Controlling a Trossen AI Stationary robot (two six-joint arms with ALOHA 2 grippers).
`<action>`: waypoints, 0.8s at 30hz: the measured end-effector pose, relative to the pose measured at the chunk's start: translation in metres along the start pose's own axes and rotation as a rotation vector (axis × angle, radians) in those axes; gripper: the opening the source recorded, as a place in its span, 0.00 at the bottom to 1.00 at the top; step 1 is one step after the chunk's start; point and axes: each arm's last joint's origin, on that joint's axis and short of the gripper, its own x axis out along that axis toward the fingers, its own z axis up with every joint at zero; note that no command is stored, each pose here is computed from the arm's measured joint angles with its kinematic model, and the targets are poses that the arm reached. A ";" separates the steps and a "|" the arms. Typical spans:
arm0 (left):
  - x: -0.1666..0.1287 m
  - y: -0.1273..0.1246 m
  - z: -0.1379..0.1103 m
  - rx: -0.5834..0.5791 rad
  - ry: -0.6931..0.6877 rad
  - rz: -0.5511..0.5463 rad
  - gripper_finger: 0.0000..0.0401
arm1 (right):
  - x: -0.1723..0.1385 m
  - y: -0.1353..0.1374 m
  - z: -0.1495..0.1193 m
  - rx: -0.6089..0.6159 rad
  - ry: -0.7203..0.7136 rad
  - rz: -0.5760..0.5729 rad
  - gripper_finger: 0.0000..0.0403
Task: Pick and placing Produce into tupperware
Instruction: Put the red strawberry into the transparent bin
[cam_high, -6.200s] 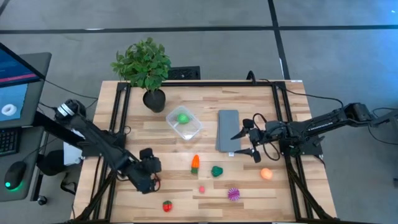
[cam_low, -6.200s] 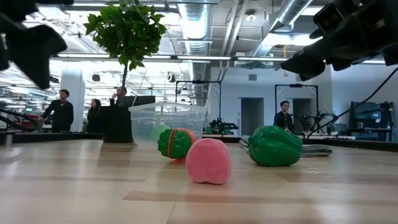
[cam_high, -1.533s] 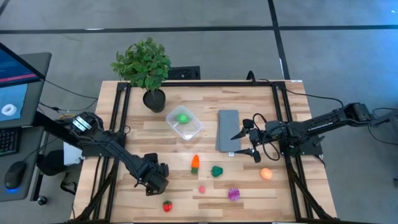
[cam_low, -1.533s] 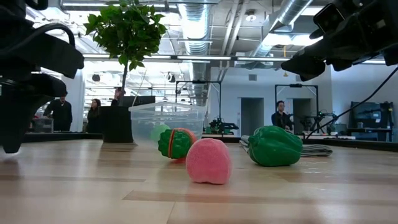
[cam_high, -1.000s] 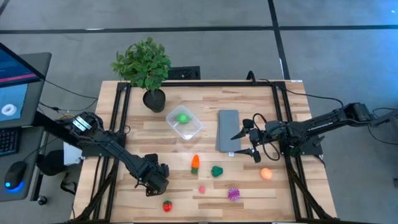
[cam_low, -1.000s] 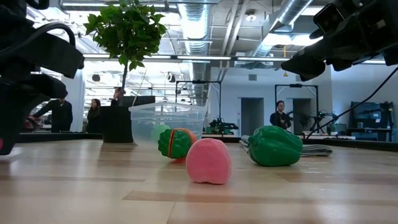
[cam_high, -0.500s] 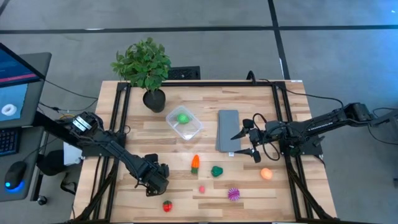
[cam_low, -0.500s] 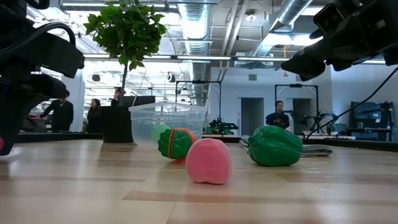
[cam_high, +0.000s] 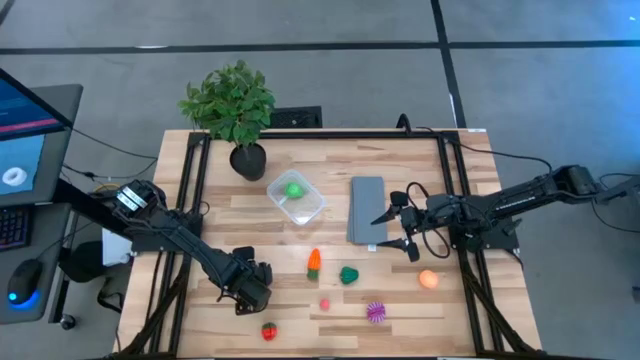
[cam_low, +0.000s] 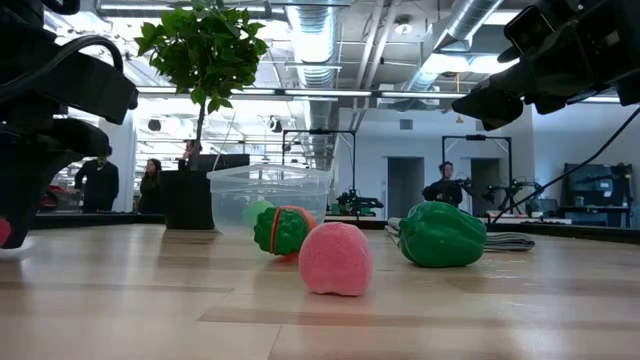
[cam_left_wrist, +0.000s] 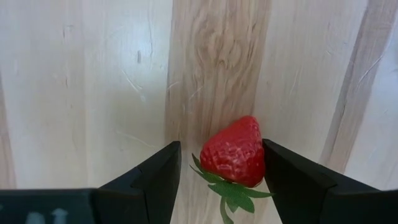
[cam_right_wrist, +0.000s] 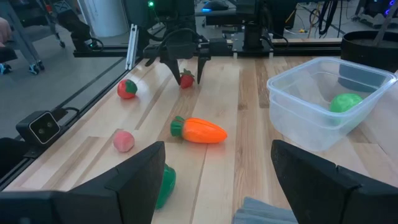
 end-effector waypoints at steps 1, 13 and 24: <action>0.000 0.000 0.000 0.000 -0.001 0.002 0.52 | 0.000 0.000 0.000 0.000 0.000 0.000 0.79; 0.000 0.000 0.000 0.000 -0.003 0.004 0.52 | 0.000 0.000 0.000 0.000 0.000 0.000 0.79; -0.033 0.007 0.000 -0.021 -0.151 -0.005 0.52 | 0.000 0.000 0.000 0.000 0.000 0.000 0.79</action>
